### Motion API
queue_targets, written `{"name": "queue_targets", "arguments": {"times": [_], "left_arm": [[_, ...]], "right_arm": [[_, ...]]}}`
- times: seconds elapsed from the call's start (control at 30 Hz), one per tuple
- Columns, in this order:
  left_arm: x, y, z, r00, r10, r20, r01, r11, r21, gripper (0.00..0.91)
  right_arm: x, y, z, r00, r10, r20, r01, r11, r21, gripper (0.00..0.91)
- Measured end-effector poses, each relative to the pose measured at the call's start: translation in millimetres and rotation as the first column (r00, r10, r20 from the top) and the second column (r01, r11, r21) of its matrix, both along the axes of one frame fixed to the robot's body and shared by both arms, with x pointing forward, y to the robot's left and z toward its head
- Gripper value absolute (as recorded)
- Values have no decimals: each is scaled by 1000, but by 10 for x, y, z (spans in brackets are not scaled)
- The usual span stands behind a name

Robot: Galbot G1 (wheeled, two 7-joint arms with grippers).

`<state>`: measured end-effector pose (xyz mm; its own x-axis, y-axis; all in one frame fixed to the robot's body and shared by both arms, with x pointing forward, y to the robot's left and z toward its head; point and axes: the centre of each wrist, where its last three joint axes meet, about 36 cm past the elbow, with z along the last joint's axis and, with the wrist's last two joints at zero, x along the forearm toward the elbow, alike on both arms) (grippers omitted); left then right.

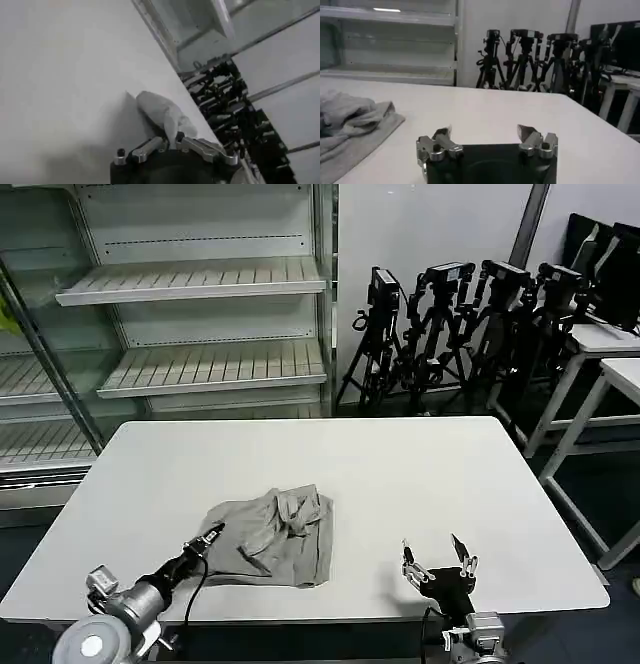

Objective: Fold and organize the clothes.

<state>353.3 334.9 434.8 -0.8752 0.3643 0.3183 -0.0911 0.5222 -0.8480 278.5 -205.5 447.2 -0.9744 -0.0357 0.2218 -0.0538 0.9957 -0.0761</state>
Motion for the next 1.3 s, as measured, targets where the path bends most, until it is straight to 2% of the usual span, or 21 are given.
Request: {"name": "queue_targets", "arguments": {"times": [0.23,0.4,0.5,0.7,0.83,0.93,1.0,1.07,1.3], "left_arm": [[-59,368,65,997,78,0,-78,996,-40,40],[-117,828,183,988,153,12,-153,988,0,40],[-160,1147,367,979,198,41,-200,978,52,40],[-192,1577,941,960,239,145,-263,949,175,40],[-180,1541,1290,957,196,215,-249,934,257,50],[-140,1349,1406,959,133,250,-212,921,326,40],[-93,1199,1367,963,93,253,-186,909,373,40],[-26,1016,1249,969,53,242,-156,890,428,40],[207,167,535,985,-89,150,-11,827,562,40]], "right_arm": [[15,23,20,1000,8,8,-8,1000,7,907],[40,35,27,1000,16,14,-16,1000,14,907],[59,50,34,1000,19,21,-20,1000,22,907],[83,93,53,999,25,37,-27,999,38,907],[70,112,75,999,28,47,-30,999,45,907],[47,133,91,998,29,54,-32,998,51,907],[28,147,97,998,30,57,-33,998,54,907],[2,161,105,998,29,61,-32,998,57,907],[-84,177,113,998,12,67,-15,999,50,907]]}}
